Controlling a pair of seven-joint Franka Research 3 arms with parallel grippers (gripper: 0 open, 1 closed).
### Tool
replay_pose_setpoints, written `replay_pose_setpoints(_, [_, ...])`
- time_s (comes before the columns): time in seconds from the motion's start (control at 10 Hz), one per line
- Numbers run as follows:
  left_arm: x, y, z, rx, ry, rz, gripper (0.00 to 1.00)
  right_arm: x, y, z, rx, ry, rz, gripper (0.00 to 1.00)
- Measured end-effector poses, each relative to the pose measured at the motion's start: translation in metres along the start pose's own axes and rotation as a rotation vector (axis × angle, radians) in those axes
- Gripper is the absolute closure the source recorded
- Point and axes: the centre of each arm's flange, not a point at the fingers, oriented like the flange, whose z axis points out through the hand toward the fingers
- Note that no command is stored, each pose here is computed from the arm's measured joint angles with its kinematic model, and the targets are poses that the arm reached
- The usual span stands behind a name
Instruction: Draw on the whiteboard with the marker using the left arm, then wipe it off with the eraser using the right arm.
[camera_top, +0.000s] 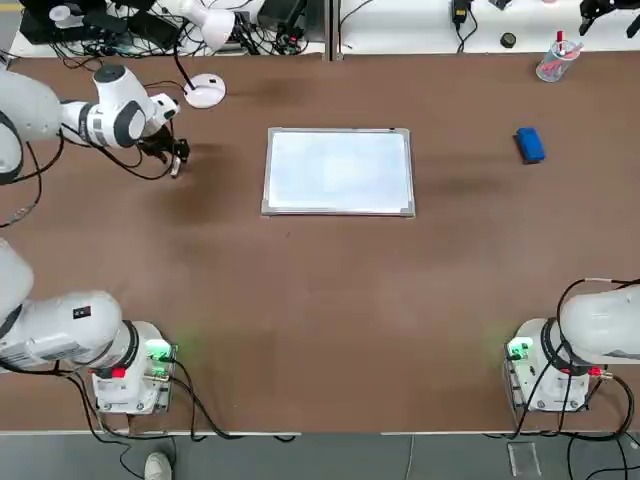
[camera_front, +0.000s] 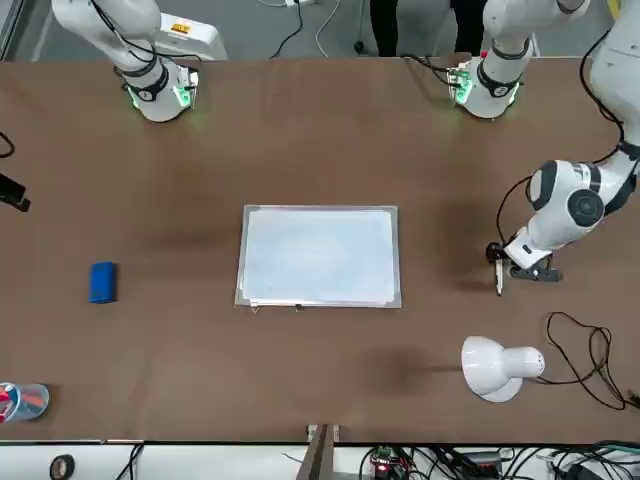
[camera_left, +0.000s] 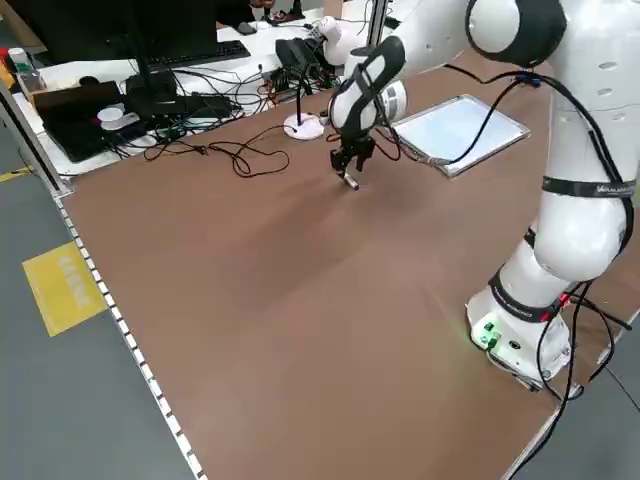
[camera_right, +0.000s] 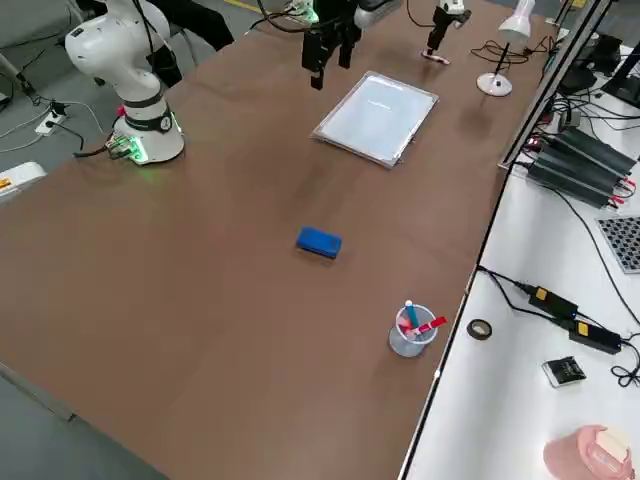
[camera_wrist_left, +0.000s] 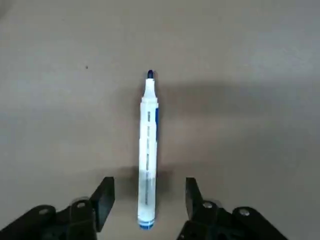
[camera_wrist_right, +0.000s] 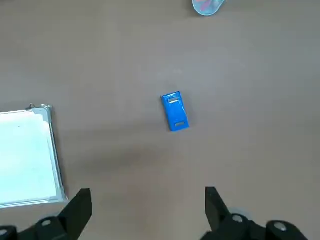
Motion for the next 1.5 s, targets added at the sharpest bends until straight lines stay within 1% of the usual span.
replay_pose_setpoints(0.1, [0.002,0.0,0.002,-0.002,0.0,0.0,0.42,0.0,0.0,0.0,0.0,-0.003,0.0,0.0])
replay_pose_setpoints(0.2, [0.003,0.0,0.003,-0.003,0.0,-0.001,0.42,-0.001,0.0,0.001,0.0,-0.005,0.0,0.0])
replay_pose_setpoints(0.3, [0.004,0.0,0.003,-0.004,0.0,-0.001,0.47,-0.001,0.0,0.001,-0.001,-0.005,0.0,0.0])
replay_pose_setpoints(0.4, [0.004,0.0,0.004,-0.004,0.0,-0.001,0.47,-0.001,0.001,0.001,-0.001,-0.005,0.001,0.0])
replay_pose_setpoints(0.5, [0.004,0.0,0.004,-0.005,-0.001,-0.001,0.51,0.0,0.001,0.001,-0.001,-0.005,0.001,0.0])
replay_pose_setpoints(0.6, [0.004,0.0,0.006,-0.005,-0.002,0.0,0.52,0.0,0.001,0.0,0.0,-0.003,0.001,0.0])
replay_pose_setpoints(0.9, [0.004,0.0,0.01,-0.006,-0.009,0.003,0.59,0.001,0.0,0.0,0.0,0.006,0.001,0.0])
replay_pose_setpoints(1.0, [0.004,0.0,0.011,-0.007,-0.01,0.002,0.59,0.001,0.0,-0.001,0.001,0.007,0.001,0.0])
replay_pose_setpoints(1.1, [0.004,0.0,0.011,-0.007,-0.011,0.002,0.63,0.001,0.0,-0.001,0.001,0.009,0.001,0.0])
replay_pose_setpoints(1.2, [0.005,0.0,0.012,-0.007,-0.011,0.002,0.64,0.001,0.0,-0.001,0.001,0.012,0.001,0.0])
replay_pose_setpoints(1.3, [0.005,0.0,0.012,-0.008,-0.011,0.002,0.69,0.002,0.0,-0.001,0.001,0.015,0.0,0.0])
replay_pose_setpoints(1.4, [0.005,0.0,0.012,-0.008,-0.012,0.001,0.78,0.002,0.0,-0.002,0.002,0.019,0.0,0.0])
replay_pose_setpoints(1.5, [0.005,0.0,0.012,-0.008,-0.011,0.002,0.83,0.002,0.0,-0.002,0.002,0.022,0.0,0.0])
